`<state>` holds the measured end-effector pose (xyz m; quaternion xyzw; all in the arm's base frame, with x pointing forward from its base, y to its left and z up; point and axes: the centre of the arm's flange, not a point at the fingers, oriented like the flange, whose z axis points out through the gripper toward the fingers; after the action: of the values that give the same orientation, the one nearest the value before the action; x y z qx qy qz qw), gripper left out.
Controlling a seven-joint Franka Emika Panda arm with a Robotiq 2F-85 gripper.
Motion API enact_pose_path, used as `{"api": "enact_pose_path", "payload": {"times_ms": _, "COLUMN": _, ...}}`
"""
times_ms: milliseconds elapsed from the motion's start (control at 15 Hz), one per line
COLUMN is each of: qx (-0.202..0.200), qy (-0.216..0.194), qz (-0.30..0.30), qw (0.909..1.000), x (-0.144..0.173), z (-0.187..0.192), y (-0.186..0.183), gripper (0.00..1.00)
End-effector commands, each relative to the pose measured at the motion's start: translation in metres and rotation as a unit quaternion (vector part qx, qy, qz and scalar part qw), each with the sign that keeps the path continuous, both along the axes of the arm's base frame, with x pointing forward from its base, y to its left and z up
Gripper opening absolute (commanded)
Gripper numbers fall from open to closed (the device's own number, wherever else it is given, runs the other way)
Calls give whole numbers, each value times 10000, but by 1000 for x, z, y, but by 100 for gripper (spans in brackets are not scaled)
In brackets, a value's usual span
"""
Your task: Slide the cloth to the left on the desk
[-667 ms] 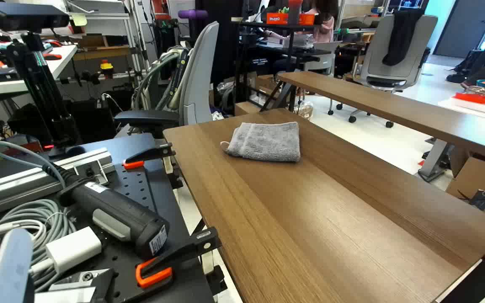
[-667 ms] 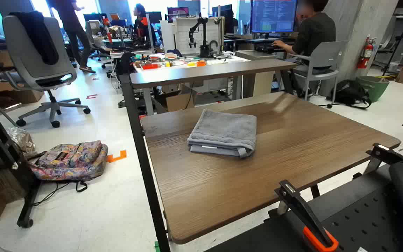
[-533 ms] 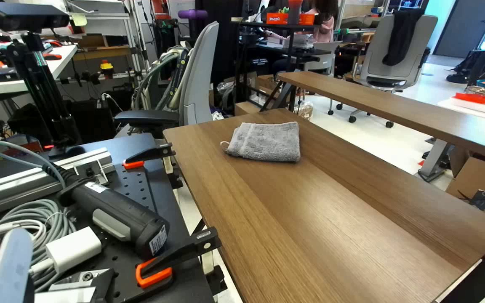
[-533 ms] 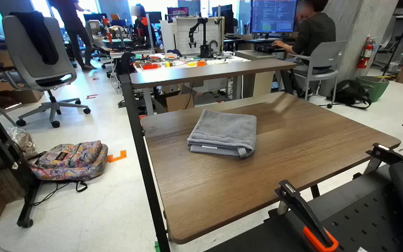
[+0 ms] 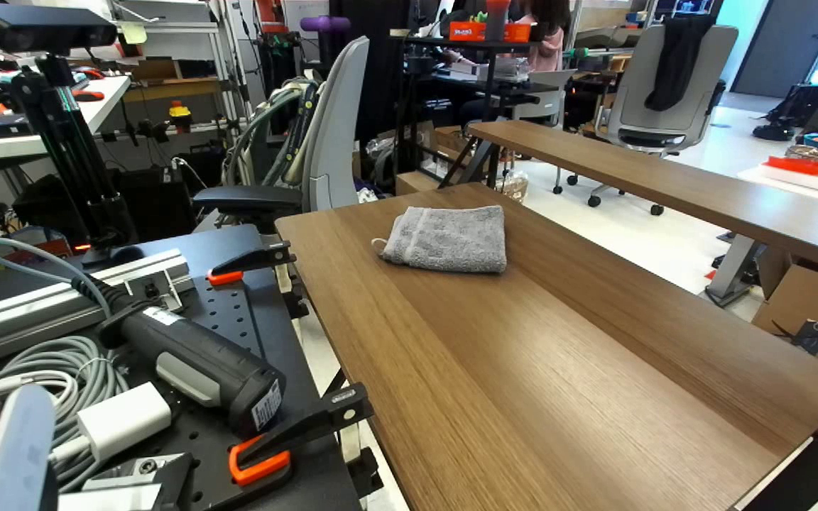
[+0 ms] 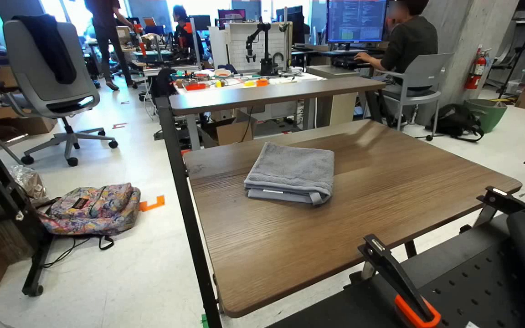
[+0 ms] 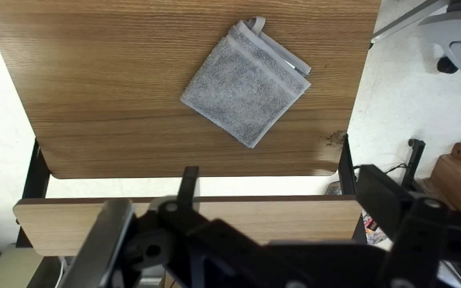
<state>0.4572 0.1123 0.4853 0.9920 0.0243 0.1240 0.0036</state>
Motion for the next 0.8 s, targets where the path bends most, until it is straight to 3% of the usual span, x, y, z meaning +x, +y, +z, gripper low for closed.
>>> {"api": "enact_pose_path", "payload": {"times_ms": 0, "qx": 0, "qy": 0, "qz": 0, "qw": 10000, "x": 0, "z": 0, "y": 0, "gripper": 100}}
{"api": "enact_pose_path", "payload": {"times_ms": 400, "qx": -157, "qy": -264, "qz": -148, "qw": 9994, "x": 14, "z": -28, "y": 19, "gripper": 100}}
{"api": "enact_pose_path", "payload": {"times_ms": 733, "qx": -236, "qy": -51, "qz": -229, "qw": 9994, "x": 43, "z": -94, "y": 44, "gripper": 100}}
